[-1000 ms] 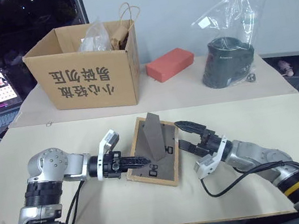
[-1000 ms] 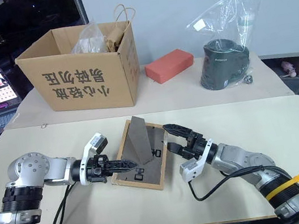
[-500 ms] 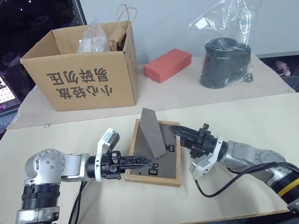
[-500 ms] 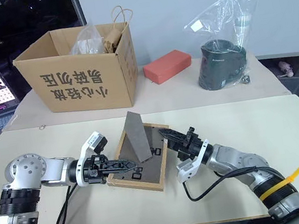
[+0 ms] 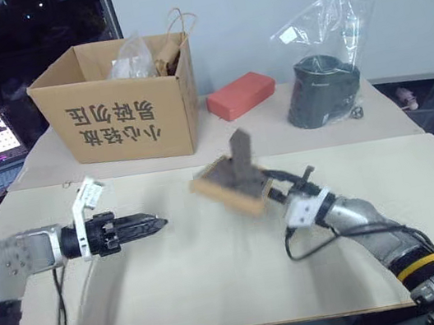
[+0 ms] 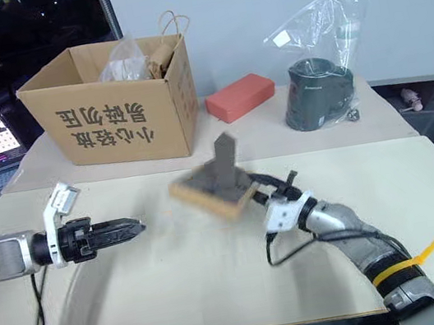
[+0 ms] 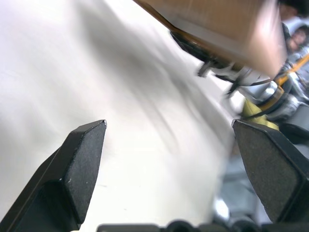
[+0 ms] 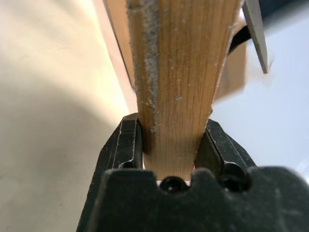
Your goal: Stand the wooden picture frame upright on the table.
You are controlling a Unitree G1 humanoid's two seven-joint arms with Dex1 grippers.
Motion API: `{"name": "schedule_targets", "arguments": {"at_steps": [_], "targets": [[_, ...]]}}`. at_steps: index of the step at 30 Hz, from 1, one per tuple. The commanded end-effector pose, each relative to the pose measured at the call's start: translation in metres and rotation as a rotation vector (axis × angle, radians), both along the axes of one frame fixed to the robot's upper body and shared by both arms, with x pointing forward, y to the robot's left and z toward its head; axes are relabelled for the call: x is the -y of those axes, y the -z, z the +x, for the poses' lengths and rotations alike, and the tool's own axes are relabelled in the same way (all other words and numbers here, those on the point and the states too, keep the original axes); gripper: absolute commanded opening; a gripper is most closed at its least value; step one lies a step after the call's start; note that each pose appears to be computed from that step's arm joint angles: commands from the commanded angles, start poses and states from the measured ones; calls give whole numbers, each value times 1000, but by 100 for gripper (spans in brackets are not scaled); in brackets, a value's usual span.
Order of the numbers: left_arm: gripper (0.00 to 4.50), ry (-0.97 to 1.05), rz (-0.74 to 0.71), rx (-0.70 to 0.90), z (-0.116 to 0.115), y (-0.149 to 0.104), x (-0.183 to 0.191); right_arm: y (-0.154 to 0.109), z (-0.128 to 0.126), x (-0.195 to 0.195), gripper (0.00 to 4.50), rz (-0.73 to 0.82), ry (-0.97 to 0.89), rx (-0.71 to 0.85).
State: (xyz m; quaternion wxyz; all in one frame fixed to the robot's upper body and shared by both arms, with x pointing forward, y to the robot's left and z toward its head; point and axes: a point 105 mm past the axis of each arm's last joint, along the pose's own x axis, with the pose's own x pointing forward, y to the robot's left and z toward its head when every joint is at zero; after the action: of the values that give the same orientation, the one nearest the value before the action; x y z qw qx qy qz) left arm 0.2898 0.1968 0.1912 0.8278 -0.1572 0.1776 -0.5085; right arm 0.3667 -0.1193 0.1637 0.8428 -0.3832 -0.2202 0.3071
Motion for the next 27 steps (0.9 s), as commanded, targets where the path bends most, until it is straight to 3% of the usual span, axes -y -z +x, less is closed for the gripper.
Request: {"name": "schedule_targets", "arguments": {"at_steps": [1, 5, 9, 15, 20, 27], "targets": [[450, -46, 45, 262, 3, -26, -2, -30, 17, 14, 120, 373, -67, -278], [450, -24, 193, 412, -1, -19, 0, -29, 33, 20, 120, 557, -101, -617], [450, 40, 353, 494, -7, -3, -2, -21, 36, 21, 120, 591, -104, -839], [450, -25, 273, 525, 5, -17, -4, 9, 38, 20, 120, 614, -53, -1003], [450, -38, 270, 527, 11, -18, -5, 26, 18, 5, 120, 686, -135, -1237], [450, -37, 282, 524, 17, -17, -2, 58, -3, 2, 120, 617, -106, -1342]]}}
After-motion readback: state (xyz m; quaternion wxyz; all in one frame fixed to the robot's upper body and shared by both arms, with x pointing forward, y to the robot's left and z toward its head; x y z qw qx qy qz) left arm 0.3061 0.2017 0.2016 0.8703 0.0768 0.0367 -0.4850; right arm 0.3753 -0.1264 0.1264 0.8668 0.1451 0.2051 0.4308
